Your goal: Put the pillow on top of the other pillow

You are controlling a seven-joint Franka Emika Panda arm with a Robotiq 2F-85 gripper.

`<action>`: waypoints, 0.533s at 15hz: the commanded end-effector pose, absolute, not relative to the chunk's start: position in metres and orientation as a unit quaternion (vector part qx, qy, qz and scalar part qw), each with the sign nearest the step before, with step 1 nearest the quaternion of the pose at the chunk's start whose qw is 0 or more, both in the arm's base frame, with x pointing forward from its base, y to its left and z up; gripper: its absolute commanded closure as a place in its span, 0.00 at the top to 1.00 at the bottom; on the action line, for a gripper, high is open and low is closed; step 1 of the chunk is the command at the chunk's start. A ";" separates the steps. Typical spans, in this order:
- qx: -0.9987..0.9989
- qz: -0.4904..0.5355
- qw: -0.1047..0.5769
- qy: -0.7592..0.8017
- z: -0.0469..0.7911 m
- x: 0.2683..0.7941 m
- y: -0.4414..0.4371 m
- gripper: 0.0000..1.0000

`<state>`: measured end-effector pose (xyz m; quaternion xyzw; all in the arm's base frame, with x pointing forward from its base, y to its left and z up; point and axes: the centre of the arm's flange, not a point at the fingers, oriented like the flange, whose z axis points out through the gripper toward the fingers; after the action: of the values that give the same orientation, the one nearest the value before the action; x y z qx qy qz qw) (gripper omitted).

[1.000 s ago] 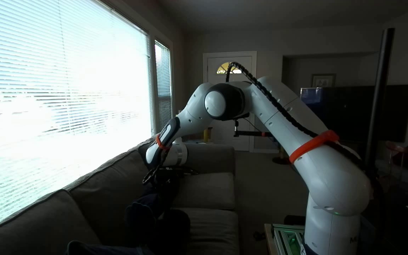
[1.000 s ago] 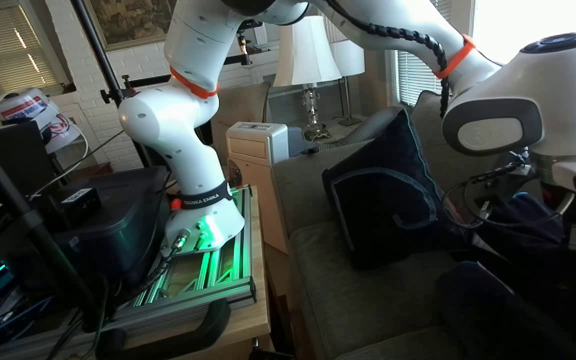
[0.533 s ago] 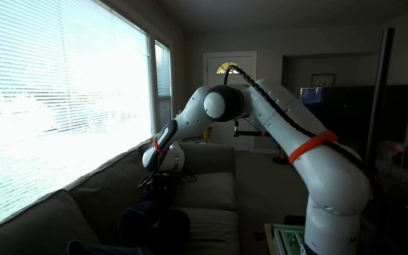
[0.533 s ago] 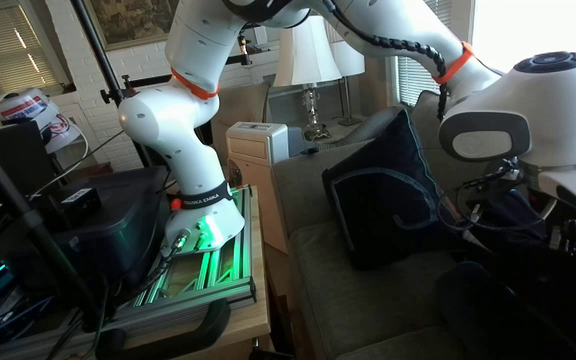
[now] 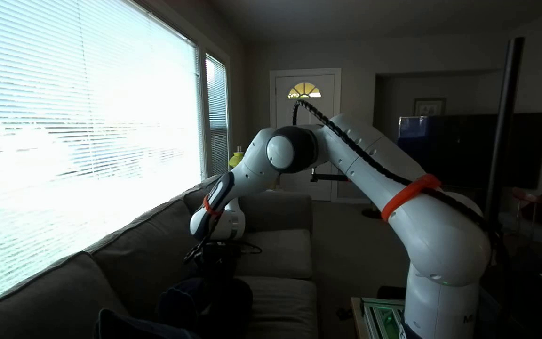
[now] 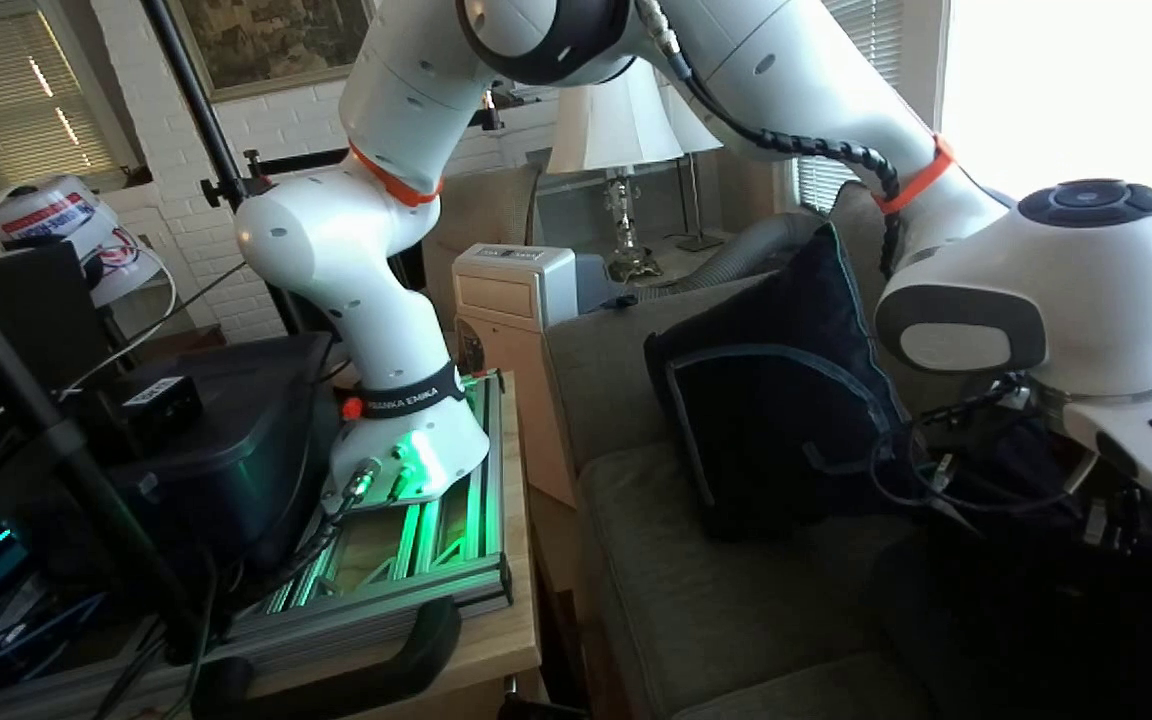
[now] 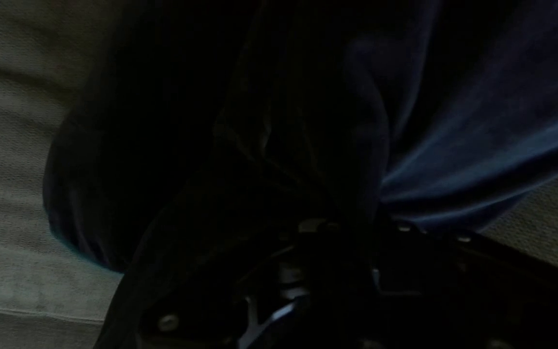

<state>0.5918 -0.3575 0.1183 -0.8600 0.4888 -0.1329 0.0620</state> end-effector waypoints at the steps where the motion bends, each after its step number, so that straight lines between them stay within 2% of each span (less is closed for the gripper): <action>1: -0.856 -0.143 0.066 0.492 0.104 0.602 -0.365 0.37; 3: -0.855 -0.146 0.066 0.493 0.104 0.604 -0.366 0.44; 8: -0.849 -0.151 0.065 0.503 0.124 0.609 -0.369 0.84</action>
<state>0.6056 -0.3647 0.1170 -0.8573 0.4895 -0.1470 0.0616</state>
